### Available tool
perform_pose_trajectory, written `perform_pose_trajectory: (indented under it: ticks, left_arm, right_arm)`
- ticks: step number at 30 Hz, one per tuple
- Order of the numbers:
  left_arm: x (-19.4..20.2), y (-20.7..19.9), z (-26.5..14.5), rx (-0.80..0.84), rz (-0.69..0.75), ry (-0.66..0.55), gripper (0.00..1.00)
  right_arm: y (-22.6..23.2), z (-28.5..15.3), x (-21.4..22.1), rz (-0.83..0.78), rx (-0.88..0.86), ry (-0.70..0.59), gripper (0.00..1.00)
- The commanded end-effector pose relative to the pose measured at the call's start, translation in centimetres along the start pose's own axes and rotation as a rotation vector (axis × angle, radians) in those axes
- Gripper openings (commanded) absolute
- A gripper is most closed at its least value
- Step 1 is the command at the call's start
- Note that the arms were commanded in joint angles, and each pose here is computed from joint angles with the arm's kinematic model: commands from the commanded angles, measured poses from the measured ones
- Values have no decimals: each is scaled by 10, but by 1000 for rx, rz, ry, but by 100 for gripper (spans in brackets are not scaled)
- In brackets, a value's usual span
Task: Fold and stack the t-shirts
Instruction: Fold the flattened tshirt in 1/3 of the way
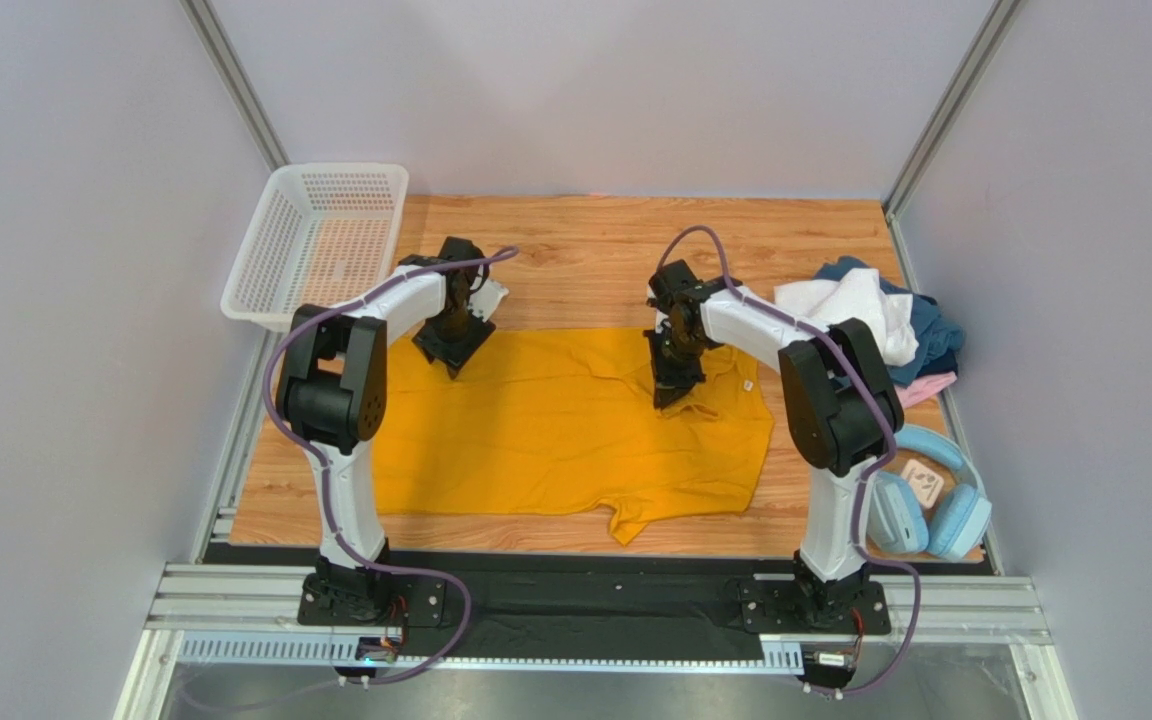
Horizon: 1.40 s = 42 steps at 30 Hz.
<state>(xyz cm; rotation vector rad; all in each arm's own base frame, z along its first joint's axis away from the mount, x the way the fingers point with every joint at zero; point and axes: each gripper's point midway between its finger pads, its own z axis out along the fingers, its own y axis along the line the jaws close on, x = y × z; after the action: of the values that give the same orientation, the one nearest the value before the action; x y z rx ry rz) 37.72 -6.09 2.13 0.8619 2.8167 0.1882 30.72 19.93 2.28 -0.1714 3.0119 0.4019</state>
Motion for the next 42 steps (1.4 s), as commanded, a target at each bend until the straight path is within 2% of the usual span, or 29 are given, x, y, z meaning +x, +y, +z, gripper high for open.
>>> perform_pose_trajectory:
  ticks: [1, 3, 4, 5, 6, 10, 11, 14, 18, 19, 22, 26, 28, 32, 37, 42]
  left_arm:
    - [8, 6, -9, -12, 12, 10, 56]
    - [8, 6, -10, -14, 13, 9, 56]
    - [7, 7, -10, -15, 14, 7, 56]
    - [7, 6, -11, -14, 13, 5, 56]
    - [7, 7, -11, -14, 14, 5, 56]
    - [7, 7, -9, -14, 21, 12, 56]
    - [8, 7, -7, -15, 20, 15, 56]
    - [5, 8, -8, -18, 19, 12, 56]
    - [5, 8, -9, -18, 21, 10, 56]
    - [6, 9, -9, -21, 21, 12, 56]
    - [9, 9, -8, -23, 22, 19, 56]
    - [9, 9, -8, -25, 25, 23, 56]
    - [10, 9, -8, -28, 27, 24, 56]
    - [10, 10, -8, -30, 30, 27, 56]
    - [10, 9, -7, -25, 32, 31, 56]
    - [12, 7, -4, -17, 32, 39, 55]
  right_arm:
    - [-34, -15, -47, 12, 239, -134, 1]
    - [-36, -16, -57, 18, 241, -145, 5]
    - [-36, -10, -53, 23, 234, -114, 11]
    - [-33, -8, -50, 27, 215, -94, 23]
    - [-34, -6, -46, 29, 214, -78, 28]
    - [-4, -11, -27, 21, 23, -43, 37]
    - [12, -21, -23, 11, -70, -40, 45]
    - [29, -39, -22, 34, -224, -31, 52]
    - [25, -61, -52, 145, -365, -103, 54]
    - [13, -67, -66, 218, -364, -136, 54]
    - [-17, -72, -95, 325, -290, -221, 54]
    - [-50, -60, -121, 363, -135, -288, 53]
    - [-70, -44, -119, 376, -20, -256, 52]
    - [-86, -37, -120, 355, 62, -251, 52]
    - [-108, -39, -110, 343, 179, -249, 52]
    - [-119, -46, -100, 356, 225, -259, 53]
